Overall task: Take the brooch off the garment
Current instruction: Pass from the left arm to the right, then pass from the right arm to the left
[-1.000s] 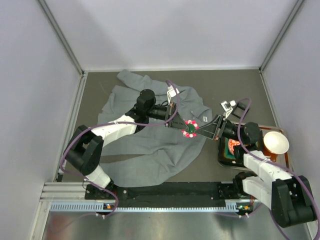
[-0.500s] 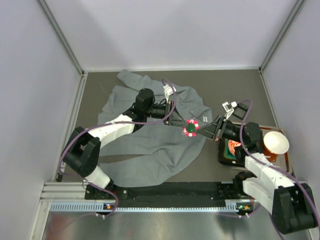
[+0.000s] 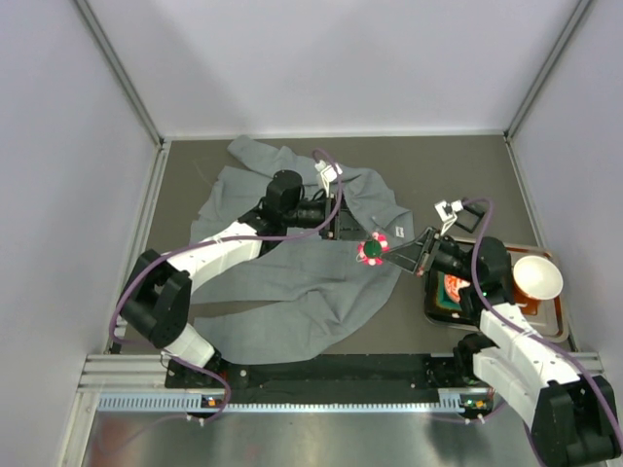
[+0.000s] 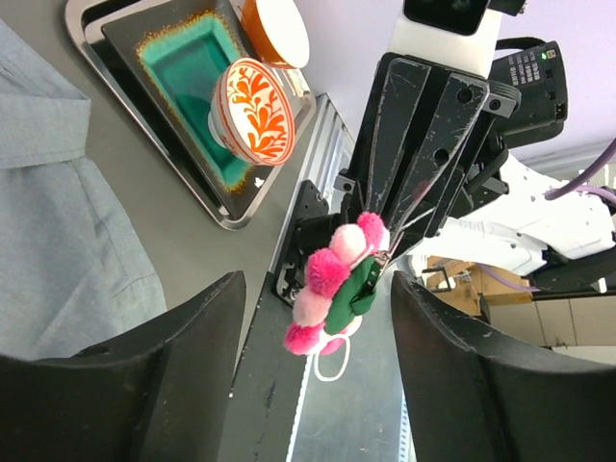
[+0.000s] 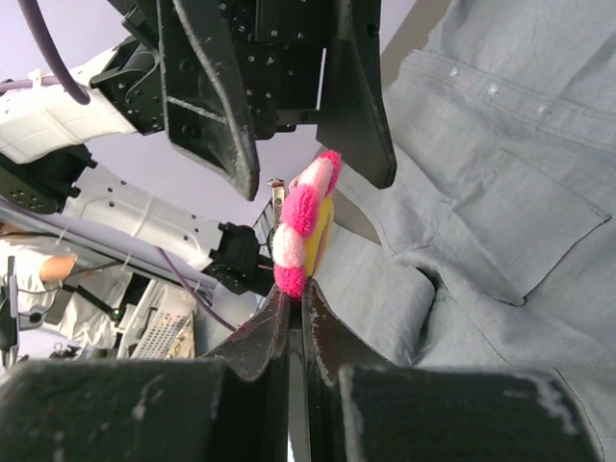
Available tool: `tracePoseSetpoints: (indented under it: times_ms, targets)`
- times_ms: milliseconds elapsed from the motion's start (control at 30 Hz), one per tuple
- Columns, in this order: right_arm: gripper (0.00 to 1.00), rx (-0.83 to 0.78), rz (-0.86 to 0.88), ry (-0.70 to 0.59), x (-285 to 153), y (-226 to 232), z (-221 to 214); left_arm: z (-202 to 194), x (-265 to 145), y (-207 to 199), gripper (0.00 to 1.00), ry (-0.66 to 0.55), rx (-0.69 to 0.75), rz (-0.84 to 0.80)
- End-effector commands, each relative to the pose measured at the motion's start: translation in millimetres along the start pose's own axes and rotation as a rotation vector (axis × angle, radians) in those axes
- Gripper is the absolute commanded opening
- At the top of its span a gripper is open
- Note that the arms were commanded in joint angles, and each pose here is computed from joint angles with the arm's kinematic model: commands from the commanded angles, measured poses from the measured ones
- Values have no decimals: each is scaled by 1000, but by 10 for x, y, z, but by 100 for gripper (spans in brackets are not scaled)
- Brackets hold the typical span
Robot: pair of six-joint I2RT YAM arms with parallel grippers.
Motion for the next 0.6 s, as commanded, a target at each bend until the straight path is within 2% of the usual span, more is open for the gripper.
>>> tracePoseSetpoints:
  times_ms: [0, 267, 567]
  targets:
    - [0, -83, 13, -51, 47, 138, 201, 78, -36, -298, 69, -24, 98, -47]
    - [0, -54, -14, -83, 62, 84, 249, 45, -38, -300, 71, -27, 93, -80]
    - [0, -58, -13, -84, 77, 104, 240, 108, 49, -269, 63, -49, 53, -73]
Point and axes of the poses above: each gripper's point midway between its finger pads, its own x axis out along the fingers, its own y axis along the line the jaws close on, z = x × y, the point moved 1 cm from there along -x, back along the fingers, and after that the axes turned 3 degrees about -x, right-handed, at the moved point
